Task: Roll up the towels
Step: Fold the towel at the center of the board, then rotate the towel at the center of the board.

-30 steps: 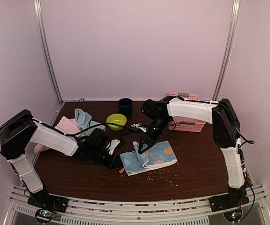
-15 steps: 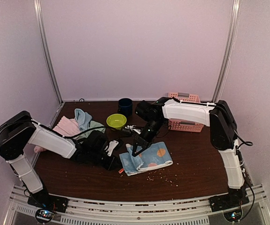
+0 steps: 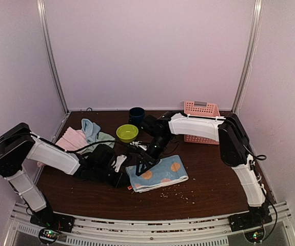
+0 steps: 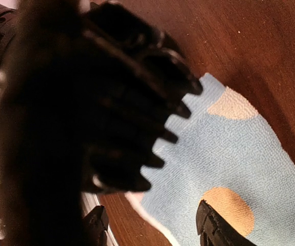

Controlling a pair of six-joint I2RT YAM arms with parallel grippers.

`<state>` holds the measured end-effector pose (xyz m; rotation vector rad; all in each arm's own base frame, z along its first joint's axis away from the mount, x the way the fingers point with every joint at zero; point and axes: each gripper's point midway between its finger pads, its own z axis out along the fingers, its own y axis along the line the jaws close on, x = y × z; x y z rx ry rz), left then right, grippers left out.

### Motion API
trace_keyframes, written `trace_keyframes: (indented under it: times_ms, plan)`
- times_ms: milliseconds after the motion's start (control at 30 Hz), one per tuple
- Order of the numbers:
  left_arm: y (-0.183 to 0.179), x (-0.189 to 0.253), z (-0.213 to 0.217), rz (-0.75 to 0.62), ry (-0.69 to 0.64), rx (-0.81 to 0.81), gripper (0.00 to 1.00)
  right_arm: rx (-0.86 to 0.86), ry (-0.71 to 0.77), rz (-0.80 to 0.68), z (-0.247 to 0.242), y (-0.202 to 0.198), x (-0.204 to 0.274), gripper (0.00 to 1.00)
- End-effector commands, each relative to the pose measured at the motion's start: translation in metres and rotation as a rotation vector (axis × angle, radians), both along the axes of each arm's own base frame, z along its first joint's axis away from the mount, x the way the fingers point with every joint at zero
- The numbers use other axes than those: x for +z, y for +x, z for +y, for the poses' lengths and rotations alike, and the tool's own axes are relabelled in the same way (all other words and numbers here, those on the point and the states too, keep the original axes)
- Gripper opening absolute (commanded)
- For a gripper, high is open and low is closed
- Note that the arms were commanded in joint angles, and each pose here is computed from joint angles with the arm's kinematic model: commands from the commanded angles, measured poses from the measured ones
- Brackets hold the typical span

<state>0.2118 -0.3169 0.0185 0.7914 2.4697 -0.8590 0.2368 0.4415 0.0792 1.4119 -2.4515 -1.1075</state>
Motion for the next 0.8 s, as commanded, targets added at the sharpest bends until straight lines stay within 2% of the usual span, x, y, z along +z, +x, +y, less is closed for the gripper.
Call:
trace_keyframes:
  times_ms: [0,233,367,600,767]
  plan:
    - [-0.01,-0.003,0.018,0.017,0.051,0.028,0.05,0.031,0.037,-0.018,0.006,-0.005,0.017,0.62]
    - [-0.012,0.013,0.035,-0.002,0.097,0.066,0.06,0.025,0.022,-0.086,-0.017,0.004,0.03,0.54]
    - [-0.008,0.028,0.043,-0.031,0.116,0.095,0.06,-0.031,0.005,-0.18,-0.045,0.027,0.034,0.49]
    - [0.005,0.084,-0.004,-0.094,-0.067,-0.003,0.08,-0.141,-0.127,-0.452,-0.106,0.08,0.014,0.39]
    - [0.015,0.074,-0.039,-0.05,-0.091,-0.067,0.06,-0.163,-0.177,-0.546,-0.126,0.093,0.001,0.3]
